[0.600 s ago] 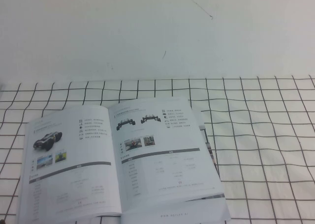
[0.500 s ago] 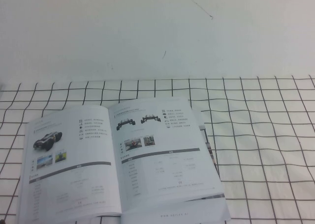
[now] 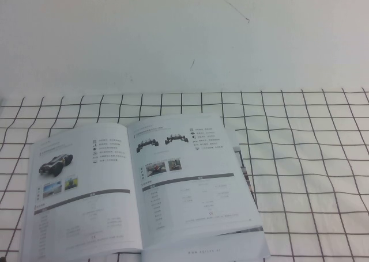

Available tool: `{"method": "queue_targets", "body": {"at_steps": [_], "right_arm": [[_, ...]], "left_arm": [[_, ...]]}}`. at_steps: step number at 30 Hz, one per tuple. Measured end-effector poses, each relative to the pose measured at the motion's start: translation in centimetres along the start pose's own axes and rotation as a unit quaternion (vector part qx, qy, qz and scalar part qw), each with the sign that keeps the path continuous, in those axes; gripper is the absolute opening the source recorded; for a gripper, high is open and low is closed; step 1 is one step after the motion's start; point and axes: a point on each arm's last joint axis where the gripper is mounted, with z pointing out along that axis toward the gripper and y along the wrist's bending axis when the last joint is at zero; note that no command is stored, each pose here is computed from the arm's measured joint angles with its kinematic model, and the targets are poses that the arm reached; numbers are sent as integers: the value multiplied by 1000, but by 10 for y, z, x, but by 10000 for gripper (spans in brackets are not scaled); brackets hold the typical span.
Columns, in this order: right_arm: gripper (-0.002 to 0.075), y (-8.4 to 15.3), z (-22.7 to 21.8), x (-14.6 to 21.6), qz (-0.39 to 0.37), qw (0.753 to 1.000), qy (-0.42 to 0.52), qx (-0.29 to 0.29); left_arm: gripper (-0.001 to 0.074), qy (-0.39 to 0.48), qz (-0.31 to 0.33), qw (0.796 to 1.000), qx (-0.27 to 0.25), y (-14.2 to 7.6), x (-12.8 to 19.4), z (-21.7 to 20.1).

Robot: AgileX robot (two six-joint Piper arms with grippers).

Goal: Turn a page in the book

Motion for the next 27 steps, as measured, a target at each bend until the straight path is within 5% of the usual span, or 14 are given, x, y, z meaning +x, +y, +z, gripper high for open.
{"method": "queue_targets", "body": {"at_steps": [18, 23, 27], "right_arm": [[-2, -1, 0, -2, -14, 1000, -8, 7], [-2, -3, -2, -18, -15, 995, -102, 17], [-2, -5, -12, -44, -16, 967, -252, 33]], "left_arm": [[-3, -6, 19, 1000, -7, 1, -1, 0], [-3, -74, 22, 997, -7, 1, -12, 0], [-3, -202, 50, 978, -10, 0, -35, -7]]}}
